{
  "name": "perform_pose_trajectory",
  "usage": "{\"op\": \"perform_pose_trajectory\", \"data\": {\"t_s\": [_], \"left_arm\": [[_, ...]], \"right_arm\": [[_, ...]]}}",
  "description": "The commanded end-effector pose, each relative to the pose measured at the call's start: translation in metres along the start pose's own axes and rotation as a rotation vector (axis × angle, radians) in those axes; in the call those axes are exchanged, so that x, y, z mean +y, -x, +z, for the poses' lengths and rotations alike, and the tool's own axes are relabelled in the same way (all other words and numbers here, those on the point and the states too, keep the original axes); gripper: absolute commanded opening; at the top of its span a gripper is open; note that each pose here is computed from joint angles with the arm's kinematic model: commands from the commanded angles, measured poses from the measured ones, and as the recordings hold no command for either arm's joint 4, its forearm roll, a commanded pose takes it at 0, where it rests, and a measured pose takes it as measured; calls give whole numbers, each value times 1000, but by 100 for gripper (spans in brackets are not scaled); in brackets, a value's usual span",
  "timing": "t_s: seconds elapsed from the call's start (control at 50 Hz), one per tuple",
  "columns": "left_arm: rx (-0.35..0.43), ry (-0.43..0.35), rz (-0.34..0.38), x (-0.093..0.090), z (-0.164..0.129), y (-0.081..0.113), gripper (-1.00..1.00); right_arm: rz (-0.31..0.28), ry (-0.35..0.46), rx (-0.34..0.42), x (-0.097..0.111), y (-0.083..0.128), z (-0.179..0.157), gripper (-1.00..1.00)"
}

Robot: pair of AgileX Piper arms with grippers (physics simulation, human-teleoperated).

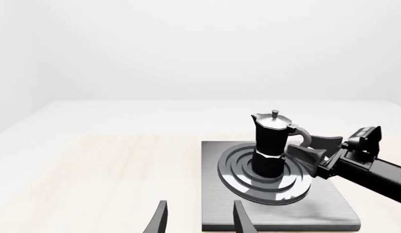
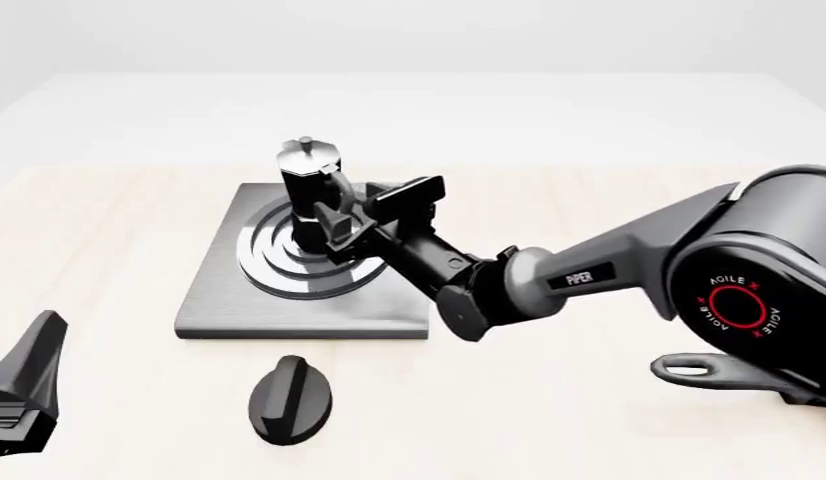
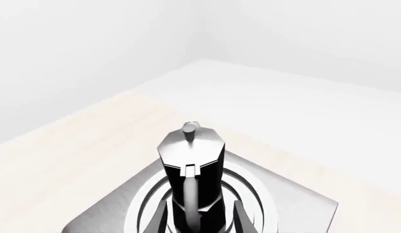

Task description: Put the moka pot on the stove.

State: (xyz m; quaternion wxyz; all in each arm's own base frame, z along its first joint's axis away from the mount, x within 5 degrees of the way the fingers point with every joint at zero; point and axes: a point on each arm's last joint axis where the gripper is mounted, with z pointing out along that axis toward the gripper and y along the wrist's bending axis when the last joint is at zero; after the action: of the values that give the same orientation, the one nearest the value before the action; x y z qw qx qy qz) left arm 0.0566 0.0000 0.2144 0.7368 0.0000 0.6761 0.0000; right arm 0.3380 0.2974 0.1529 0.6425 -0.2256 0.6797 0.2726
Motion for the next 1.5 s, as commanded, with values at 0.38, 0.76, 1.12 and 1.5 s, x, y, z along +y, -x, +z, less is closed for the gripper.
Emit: {"op": "perform_pose_trajectory", "data": {"t_s": [0.38, 0.76, 1.12, 1.5], "left_arm": [[0, 0, 0, 0, 0, 0, 100], [0, 0, 0, 0, 0, 0, 100], [0, 0, 0, 0, 0, 0, 100], [0, 0, 0, 0, 0, 0, 100]], "right_arm": [[-20, 2, -6, 2, 13, -18, 100], [-28, 1, -8, 1, 17, -33, 100], [-36, 9, -5, 5, 18, -48, 100], [-39, 6, -8, 4, 22, -66, 100]]}}
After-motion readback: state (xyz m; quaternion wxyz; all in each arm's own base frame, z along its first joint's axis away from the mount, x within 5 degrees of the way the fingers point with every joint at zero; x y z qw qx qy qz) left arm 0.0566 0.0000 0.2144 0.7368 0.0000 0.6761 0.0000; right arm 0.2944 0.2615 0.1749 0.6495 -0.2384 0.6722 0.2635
